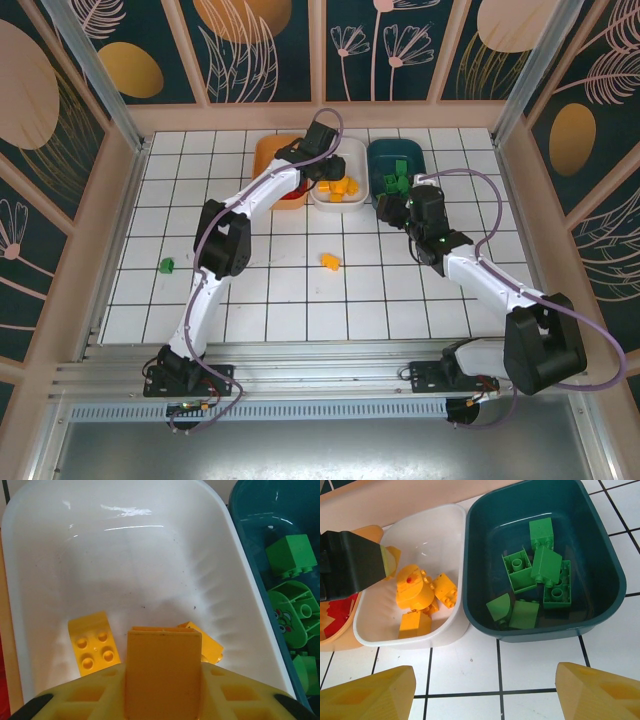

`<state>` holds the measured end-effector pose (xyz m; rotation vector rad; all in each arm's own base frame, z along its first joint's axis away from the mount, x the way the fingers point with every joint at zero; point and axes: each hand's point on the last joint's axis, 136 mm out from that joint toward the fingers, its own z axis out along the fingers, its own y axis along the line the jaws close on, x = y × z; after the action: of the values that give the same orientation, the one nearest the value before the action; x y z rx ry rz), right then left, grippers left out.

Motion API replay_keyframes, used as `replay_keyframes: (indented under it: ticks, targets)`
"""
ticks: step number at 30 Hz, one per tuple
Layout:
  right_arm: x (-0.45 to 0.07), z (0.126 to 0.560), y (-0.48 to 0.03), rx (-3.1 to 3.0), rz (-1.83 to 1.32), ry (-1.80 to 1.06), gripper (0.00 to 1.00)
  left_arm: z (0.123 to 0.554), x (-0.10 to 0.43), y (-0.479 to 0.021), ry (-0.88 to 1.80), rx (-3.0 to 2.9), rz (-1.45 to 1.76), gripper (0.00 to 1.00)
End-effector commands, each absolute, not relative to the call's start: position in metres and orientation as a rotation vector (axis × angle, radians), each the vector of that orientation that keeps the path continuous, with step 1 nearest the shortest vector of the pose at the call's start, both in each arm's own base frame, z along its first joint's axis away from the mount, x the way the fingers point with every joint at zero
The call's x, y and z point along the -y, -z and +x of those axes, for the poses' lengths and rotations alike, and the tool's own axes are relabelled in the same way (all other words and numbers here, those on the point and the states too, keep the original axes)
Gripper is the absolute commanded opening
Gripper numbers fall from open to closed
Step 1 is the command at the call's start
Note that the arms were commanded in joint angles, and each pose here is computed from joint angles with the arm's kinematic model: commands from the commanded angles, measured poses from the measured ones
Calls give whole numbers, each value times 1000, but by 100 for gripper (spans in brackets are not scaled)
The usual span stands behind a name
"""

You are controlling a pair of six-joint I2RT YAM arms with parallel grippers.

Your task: Sort the legos into containers by color

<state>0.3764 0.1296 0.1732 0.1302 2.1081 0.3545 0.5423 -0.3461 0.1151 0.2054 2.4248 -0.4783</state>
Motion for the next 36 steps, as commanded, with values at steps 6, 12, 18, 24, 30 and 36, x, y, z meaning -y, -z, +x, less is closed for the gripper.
replay_keyframes:
  ticks: [6,12,18,24,30,36]
  targets:
    - [-136,373,-183,-2070,124,-383,75,546,356,-122,551,-2415,212,42]
    - [-139,367,-176,-2093,115,-385,75,546,361,-107,584,-2445,202,40]
    - [-160,354,-180,-2103,34,-417,75,543,352,-148,585,-2368,172,47]
    - [-237,311,-148,-2204,-411,-431,77,513,310,-215,690,-2216,55,70]
    - [-266,276,-94,-2337,-614,-292,81,448,221,-257,803,-2025,-210,98]
    - [-276,274,-63,-2390,-715,-197,83,368,139,-224,714,-1990,-452,98]
